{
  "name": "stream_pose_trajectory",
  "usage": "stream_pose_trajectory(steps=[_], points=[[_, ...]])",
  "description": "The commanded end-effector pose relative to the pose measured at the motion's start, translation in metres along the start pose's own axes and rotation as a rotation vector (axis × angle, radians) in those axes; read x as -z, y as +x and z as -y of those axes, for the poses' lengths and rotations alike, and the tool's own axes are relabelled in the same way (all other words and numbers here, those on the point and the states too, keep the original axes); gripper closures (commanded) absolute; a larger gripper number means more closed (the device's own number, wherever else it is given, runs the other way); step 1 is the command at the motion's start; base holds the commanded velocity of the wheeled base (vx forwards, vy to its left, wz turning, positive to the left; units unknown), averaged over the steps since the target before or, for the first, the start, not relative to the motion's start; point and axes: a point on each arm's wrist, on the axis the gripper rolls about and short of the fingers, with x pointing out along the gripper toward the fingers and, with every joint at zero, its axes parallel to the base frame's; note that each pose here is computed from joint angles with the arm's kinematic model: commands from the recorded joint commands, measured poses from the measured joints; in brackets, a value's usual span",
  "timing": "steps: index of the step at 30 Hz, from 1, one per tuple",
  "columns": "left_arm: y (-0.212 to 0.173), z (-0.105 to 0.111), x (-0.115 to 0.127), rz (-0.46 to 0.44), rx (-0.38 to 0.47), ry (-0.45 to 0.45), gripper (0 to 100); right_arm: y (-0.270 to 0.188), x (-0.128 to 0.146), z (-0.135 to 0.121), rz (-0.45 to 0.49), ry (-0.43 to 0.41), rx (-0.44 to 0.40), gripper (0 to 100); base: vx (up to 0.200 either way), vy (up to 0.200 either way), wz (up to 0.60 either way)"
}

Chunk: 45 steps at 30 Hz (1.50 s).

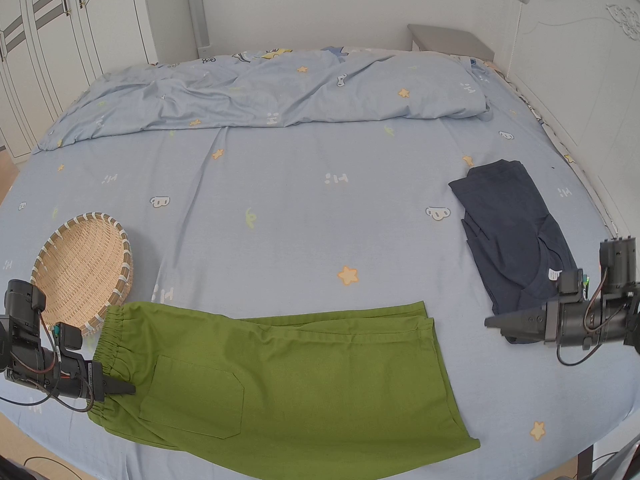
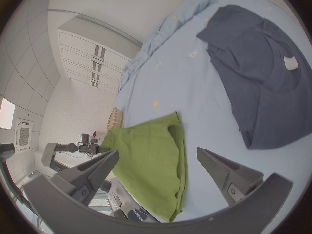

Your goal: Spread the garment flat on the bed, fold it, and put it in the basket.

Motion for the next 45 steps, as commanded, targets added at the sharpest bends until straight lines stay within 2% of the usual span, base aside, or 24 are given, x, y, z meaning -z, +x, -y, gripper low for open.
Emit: stream_pose_trajectory(steps=[1, 6, 10, 18, 26, 38, 41, 45], points=[[-0.018, 0.01, -0.006, 0.094, -0.063, 0.069, 100, -0.022, -0.024, -0.032, 0.101, -0.071, -0.04, 0, 0.0, 0.0, 0.0], [-0.024, 0.014, -0.018, 0.124, -0.066, 0.098, 100, -0.023, -0.021, -0.028, 0.097, -0.059, -0.027, 0, 0.0, 0.0, 0.0], [-0.03, 0.022, -0.024, 0.112, -0.071, 0.116, 100, -0.025, -0.022, -0.028, 0.104, -0.057, -0.023, 0, 0.0, 0.0, 0.0], [-0.047, 0.037, -0.022, 0.148, -0.1, 0.154, 100, -0.024, -0.022, -0.029, 0.1, -0.059, -0.027, 0, 0.0, 0.0, 0.0], [-0.058, 0.067, -0.023, 0.134, -0.131, 0.255, 100, -0.023, -0.022, -0.028, 0.108, -0.063, -0.001, 0, 0.0, 0.0, 0.0], [-0.067, 0.102, -0.037, 0.154, -0.061, 0.32, 100, -0.023, -0.022, -0.028, 0.107, -0.064, -0.001, 0, 0.0, 0.0, 0.0], [-0.067, 0.118, -0.041, 0.153, -0.028, 0.342, 100, -0.023, -0.022, -0.028, 0.108, -0.063, 0.0, 0, 0.0, 0.0, 0.0], [-0.055, 0.145, -0.043, 0.103, -0.002, 0.331, 100, -0.022, -0.022, -0.027, 0.106, -0.059, 0.002, 0, 0.0, 0.0, 0.0]])
